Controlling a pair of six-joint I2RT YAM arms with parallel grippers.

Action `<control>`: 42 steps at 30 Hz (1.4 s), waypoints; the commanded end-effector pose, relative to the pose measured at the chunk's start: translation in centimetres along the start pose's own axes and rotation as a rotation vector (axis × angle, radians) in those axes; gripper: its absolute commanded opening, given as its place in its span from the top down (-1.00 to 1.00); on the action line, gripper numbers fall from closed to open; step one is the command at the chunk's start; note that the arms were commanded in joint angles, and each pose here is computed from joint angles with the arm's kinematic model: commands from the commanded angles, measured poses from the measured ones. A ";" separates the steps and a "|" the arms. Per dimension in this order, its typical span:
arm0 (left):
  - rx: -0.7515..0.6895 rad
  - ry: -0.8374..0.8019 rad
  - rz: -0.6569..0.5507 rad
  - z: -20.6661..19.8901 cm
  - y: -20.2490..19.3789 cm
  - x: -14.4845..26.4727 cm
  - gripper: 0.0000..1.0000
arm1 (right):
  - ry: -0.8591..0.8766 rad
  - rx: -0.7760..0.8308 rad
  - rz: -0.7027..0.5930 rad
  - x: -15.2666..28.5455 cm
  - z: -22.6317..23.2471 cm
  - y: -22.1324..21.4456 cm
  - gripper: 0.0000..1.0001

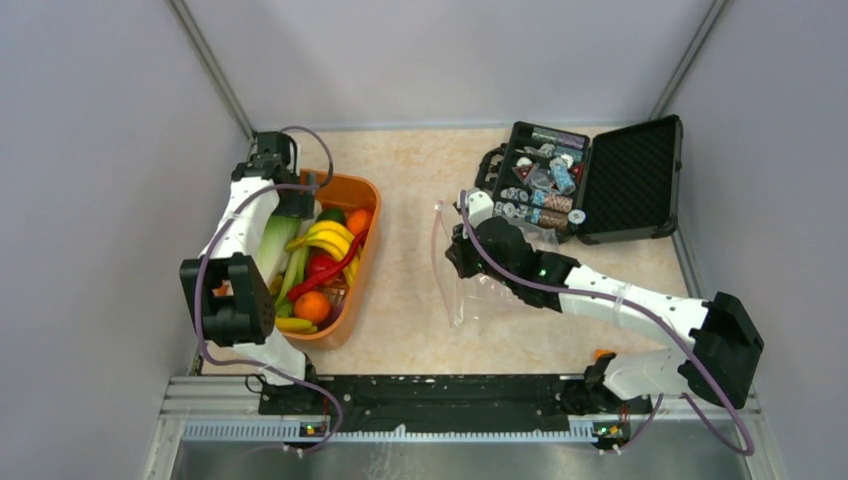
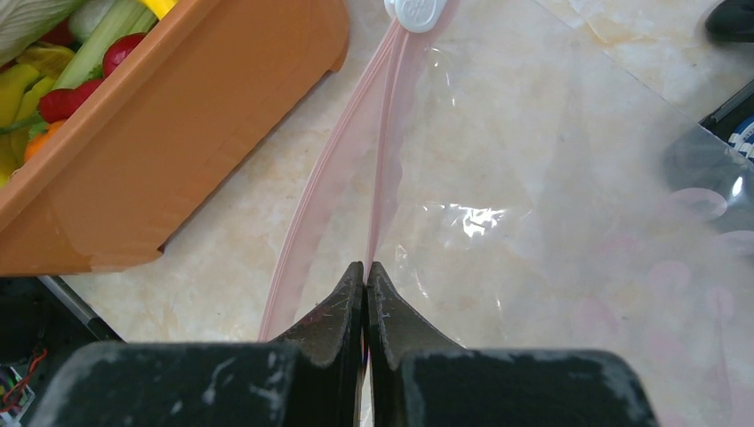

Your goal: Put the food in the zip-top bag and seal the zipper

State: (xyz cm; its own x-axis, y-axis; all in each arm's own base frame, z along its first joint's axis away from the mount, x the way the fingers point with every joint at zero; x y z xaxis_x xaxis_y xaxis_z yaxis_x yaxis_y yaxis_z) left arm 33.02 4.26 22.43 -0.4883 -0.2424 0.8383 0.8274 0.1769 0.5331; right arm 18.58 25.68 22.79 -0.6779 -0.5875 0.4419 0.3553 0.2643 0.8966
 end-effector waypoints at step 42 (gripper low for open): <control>0.356 -0.387 -0.797 1.5 0.5 19.3 0.70 | -0.015 -0.137 -0.093 0.3 0.2 1.7 1.00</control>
State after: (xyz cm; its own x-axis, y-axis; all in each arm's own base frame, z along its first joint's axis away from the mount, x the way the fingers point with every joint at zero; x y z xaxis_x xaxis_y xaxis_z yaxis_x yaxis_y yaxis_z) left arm 23.80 2.36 35.40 -0.9088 -0.1954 0.3687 0.2990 0.3114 0.9020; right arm 18.54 26.02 23.21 -0.6882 -0.5898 0.4225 0.3924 0.1872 0.9005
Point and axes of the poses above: each gripper's point midway between its finger pads, its own x axis back along the fingers, its own z axis along the line the jaws close on, y = z × x, the point moved 9 cm from there along x, back along the fingers, and after that the axes turned 12 degrees about x, right-handed, at the moved point
